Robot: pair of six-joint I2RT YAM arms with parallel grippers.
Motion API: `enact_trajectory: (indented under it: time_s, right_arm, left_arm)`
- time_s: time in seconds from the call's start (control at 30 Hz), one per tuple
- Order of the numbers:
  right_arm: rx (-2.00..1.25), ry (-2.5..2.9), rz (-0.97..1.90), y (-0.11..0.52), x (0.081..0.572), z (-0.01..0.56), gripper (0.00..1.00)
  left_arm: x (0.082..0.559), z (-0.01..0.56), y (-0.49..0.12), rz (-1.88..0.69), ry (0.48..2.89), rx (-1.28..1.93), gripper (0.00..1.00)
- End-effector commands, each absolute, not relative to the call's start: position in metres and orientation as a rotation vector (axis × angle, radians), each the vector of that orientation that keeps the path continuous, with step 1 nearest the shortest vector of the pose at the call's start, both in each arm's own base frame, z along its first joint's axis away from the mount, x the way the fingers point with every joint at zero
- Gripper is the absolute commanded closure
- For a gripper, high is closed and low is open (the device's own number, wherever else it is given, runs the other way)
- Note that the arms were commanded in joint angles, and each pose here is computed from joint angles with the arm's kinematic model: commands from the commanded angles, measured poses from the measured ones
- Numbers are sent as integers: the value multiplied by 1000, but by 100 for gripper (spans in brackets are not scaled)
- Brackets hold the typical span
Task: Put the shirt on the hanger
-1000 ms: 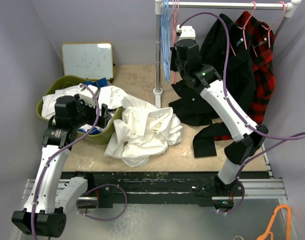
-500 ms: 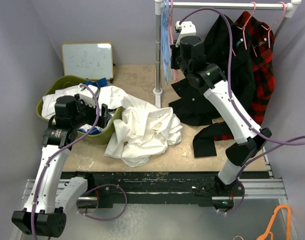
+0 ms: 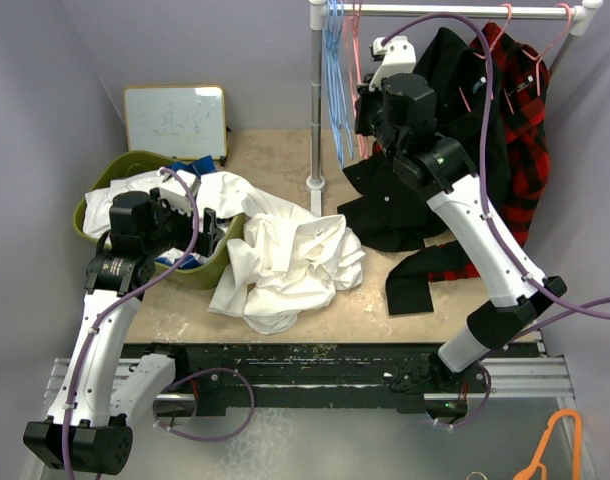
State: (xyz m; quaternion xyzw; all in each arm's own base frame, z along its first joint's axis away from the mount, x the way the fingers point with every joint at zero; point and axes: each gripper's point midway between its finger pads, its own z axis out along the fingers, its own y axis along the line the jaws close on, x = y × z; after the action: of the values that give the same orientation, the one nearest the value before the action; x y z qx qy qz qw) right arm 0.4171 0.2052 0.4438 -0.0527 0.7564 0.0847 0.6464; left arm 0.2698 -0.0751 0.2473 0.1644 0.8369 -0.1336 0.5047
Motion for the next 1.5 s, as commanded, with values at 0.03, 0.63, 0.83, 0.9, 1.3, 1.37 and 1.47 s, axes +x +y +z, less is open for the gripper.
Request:
enact_trajectory:
  time_s: [0.03,0.63,0.83,0.9,1.3,1.37,1.47]
  right_arm:
    - [-28,1628,180,188,410,472,100]
    - [64,1595,276,144,413,479,19]
    - [49,1605,277,146,427,477,37]
    - [32,1615,302,153,430,473,44]
    - [-77,1706,407,183,434,445,47]
    - [-81,1711,414,184,433,442,47]
    - [-86,1707,432,186,429,445,47]
  left_arm:
    - [274,257,-77,-333,1967,410,1]
    - [271,258,-78,-348,1963,413,1]
    - [270,258,-80,-359,1960,421,1]
    - [270,258,-79,-358,1960,421,1]
    - [269,257,-78,-358,1961,419,1]
    - [269,256,-79,-361,1963,421,1]
    - [269,256,-79,-364,1962,423,1]
